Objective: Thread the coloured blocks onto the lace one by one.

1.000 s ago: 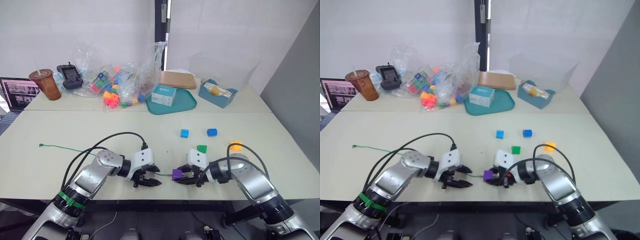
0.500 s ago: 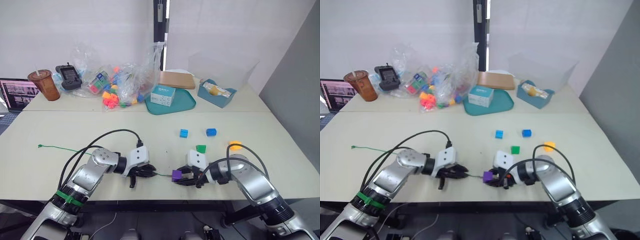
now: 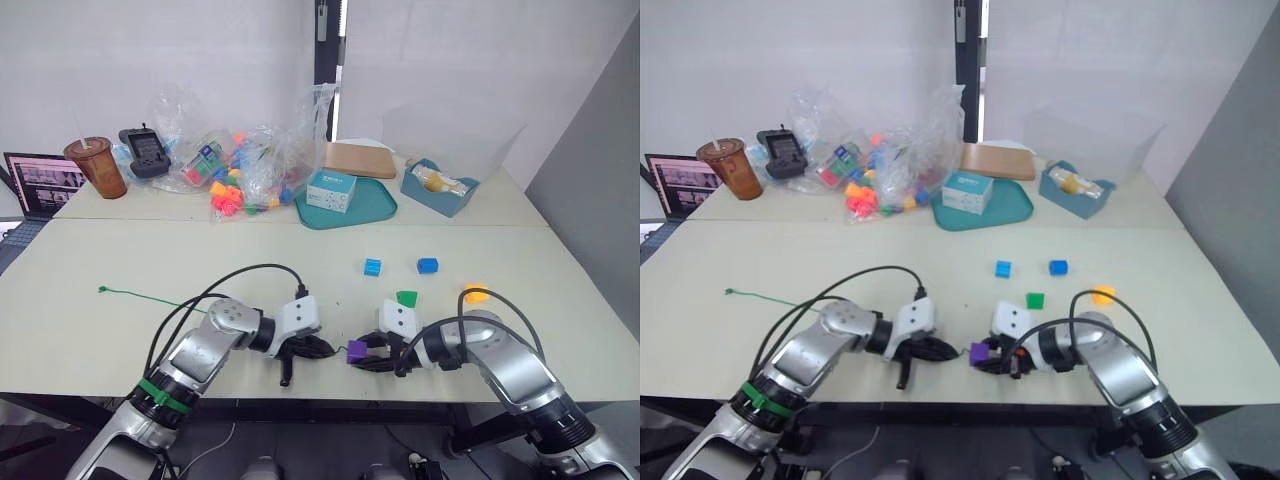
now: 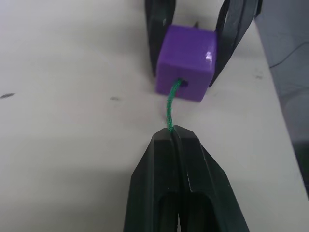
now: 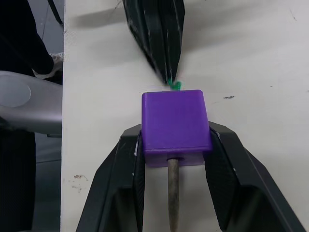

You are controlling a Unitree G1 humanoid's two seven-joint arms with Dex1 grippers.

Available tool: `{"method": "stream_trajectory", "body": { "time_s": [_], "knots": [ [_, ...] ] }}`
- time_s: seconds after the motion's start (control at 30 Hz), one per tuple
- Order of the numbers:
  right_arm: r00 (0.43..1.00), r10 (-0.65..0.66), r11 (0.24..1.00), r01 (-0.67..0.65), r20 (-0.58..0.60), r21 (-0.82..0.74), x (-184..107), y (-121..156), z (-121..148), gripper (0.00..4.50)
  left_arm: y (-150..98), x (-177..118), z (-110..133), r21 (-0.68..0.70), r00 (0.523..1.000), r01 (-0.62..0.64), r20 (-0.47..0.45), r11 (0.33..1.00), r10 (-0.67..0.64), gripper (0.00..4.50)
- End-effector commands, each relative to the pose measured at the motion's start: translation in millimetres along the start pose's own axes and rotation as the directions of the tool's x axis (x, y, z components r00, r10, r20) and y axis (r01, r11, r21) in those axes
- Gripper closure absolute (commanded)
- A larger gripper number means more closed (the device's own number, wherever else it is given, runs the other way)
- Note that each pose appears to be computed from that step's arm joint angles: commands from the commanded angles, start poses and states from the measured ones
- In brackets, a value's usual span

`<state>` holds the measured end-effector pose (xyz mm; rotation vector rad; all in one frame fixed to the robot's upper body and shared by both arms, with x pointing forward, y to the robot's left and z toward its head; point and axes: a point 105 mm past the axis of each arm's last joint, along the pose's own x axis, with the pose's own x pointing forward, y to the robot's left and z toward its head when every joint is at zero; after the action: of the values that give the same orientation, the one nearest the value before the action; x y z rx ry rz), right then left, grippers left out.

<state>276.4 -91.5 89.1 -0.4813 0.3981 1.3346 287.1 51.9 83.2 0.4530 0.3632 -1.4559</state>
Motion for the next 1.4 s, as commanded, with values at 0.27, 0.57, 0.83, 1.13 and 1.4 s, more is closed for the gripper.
{"method": "stream_trajectory", "body": {
  "time_s": [0.27, 0.57, 0.83, 1.13, 1.4],
  "knots": [
    [1.000, 0.019, 1.000, -0.019, -0.011, 0.007, 2.1, 5.5, -0.8, 3.32, -13.8, 6.1, 10.3, 0.006, 0.999, 0.039, -0.016, 0.999, -0.039, 4.47],
    [1.000, 0.021, 1.000, -0.021, -0.010, 0.009, 4.1, 3.5, -1.2, 3.32, -7.1, -11.2, 7.5, -0.065, 1.000, 0.005, -0.022, 0.998, -0.006, 3.63],
    [1.000, 0.016, 1.000, -0.016, -0.002, 0.020, 4.5, 3.0, -0.7, 3.32, -6.3, -16.2, 16.8, -0.090, 1.000, -0.011, 0.016, 0.996, 0.013, 0.99],
    [0.996, -0.005, 0.999, 0.002, 0.088, 0.040, -7.7, 2.0, 15.6, 0.56, -3.5, -17.6, 22.2, -0.050, 0.999, -0.022, 0.029, 0.998, 0.023, 0.00],
    [0.993, -0.054, 0.998, 0.051, 0.106, 0.025, -45.9, 2.9, 22.0, 0.05, -4.4, 11.0, 25.2, 0.000, 0.999, -0.014, 0.032, 1.000, 0.014, 0.00]
  ]
}}
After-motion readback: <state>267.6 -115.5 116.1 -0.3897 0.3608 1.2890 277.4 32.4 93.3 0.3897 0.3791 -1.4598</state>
